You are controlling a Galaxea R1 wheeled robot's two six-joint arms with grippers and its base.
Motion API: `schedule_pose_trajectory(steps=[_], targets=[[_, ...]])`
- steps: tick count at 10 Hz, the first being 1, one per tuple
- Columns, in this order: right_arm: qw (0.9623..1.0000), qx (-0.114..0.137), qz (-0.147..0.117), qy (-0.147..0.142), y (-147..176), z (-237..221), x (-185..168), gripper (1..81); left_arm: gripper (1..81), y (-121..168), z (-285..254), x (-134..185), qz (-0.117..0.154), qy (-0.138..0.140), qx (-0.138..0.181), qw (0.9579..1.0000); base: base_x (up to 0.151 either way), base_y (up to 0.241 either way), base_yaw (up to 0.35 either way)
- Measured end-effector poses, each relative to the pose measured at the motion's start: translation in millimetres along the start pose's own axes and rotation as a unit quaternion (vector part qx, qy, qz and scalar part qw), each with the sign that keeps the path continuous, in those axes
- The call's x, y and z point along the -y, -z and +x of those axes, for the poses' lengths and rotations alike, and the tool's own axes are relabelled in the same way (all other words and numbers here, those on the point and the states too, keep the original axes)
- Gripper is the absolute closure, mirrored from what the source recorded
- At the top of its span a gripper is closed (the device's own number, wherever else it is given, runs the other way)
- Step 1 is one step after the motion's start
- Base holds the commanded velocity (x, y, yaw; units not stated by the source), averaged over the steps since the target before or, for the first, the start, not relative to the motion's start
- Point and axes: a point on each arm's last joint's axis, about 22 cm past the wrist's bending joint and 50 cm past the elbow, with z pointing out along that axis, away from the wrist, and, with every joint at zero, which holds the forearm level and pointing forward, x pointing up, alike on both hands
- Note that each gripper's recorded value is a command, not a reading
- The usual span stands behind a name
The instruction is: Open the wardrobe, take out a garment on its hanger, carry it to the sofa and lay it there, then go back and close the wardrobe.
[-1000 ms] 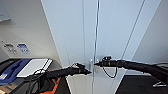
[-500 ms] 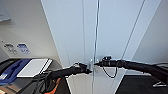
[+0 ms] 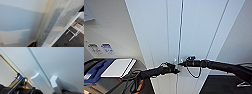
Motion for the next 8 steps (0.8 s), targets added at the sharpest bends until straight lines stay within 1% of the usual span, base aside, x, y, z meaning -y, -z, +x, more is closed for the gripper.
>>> schedule_pose_trajectory(steps=[5,8], targets=[[1.0000,-0.004,0.000,-0.002,-0.5,-0.8,-0.7,1.0,1.0,-7.3,-1.0,1.5,0.009,0.000,0.002,1.0000,0.000,0.000,0.000],[1.0000,-0.004,0.000,-0.002,-0.5,-1.1,-0.8,1.0,1.0,-9.0,-0.5,-1.0,0.008,0.001,0.002,1.0000,0.000,0.000,0.000]])
